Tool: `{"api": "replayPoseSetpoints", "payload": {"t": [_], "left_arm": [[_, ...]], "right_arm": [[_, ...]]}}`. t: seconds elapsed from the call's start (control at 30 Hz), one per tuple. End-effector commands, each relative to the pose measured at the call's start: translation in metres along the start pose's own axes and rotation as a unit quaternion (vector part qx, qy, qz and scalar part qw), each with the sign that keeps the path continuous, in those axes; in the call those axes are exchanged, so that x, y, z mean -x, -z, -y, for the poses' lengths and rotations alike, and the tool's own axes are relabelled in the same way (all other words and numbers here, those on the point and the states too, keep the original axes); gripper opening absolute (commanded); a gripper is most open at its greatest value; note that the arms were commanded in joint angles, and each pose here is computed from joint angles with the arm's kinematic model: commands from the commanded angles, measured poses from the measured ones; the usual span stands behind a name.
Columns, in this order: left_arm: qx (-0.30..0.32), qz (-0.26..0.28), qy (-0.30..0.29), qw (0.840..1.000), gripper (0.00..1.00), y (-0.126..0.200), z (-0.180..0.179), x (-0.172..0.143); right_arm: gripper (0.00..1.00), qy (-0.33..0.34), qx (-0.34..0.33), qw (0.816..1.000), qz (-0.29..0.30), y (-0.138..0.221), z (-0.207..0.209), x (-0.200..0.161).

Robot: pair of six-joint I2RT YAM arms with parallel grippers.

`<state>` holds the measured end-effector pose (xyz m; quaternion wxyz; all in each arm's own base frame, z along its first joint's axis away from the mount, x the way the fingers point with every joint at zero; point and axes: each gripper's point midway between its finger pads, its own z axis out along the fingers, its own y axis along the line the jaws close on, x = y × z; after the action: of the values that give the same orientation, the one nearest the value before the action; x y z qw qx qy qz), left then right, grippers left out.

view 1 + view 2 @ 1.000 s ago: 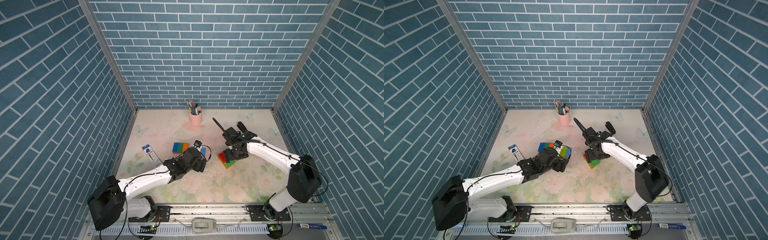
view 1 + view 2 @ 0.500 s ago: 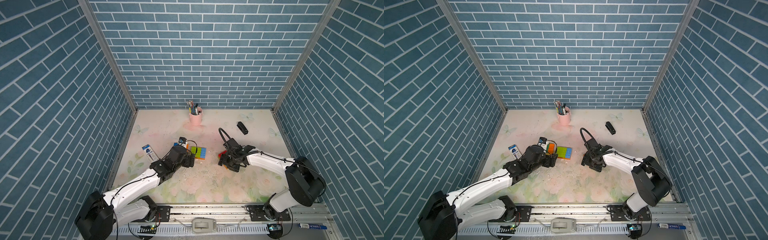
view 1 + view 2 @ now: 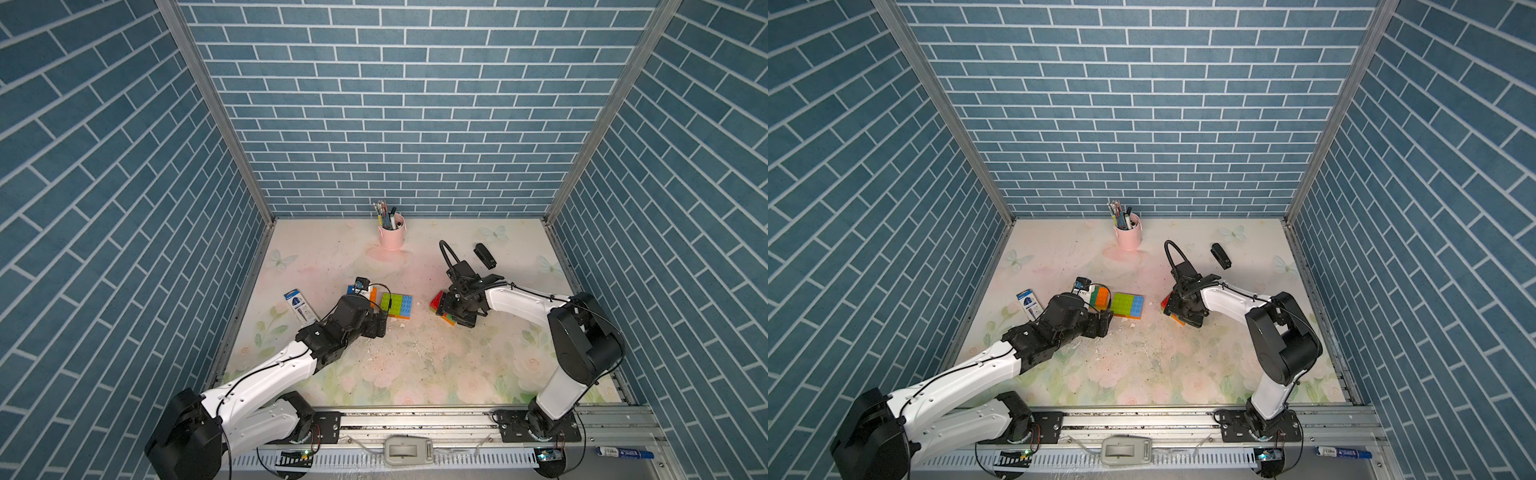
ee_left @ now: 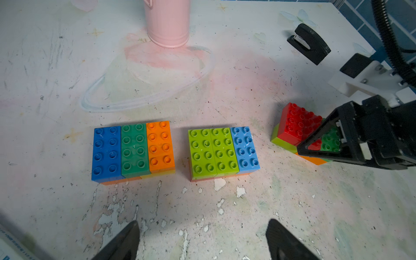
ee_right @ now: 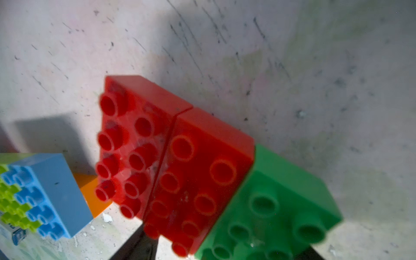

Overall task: Assemble a rectangle with lego
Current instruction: Move the lego brick at the center of the board.

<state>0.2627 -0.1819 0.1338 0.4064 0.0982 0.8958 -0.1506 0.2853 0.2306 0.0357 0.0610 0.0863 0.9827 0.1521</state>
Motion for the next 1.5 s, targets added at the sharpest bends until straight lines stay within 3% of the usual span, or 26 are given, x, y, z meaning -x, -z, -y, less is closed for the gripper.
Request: {"api": "replayPoseSetpoints", "payload": {"t": [0.0,0.47,0.83,1.13,1.47], "left_arm": [[0.01,-0.01,0.003,1.0,0.89,0.002,-0.008,-0.01],[0.006,-0.013,0.003,1.0,0.89,0.002,-0.006,-0.01],[0.006,-0.009,0.0,1.0,0.89,0.003,-0.006,-0.007],[0.01,-0.005,-0.007,1.0,0.89,0.004,-0.008,-0.005],[0.063,-0.038,0.047,0.996,0.89,0.003,-0.042,-0.015]], "right_arm": [[0.78,0.052,-0.022,0.998,-0.013,0.003,0.006,0.005],[0.81,0.137,-0.027,0.989,-0.041,0.001,-0.005,0.04],[0.81,0.156,-0.049,0.985,-0.054,0.003,0.006,0.015],[0.82,0.188,-0.071,0.98,0.004,0.073,-0.003,0.024],[0.8,0.216,-0.041,0.974,0.058,0.048,-0.063,0.082]]}}
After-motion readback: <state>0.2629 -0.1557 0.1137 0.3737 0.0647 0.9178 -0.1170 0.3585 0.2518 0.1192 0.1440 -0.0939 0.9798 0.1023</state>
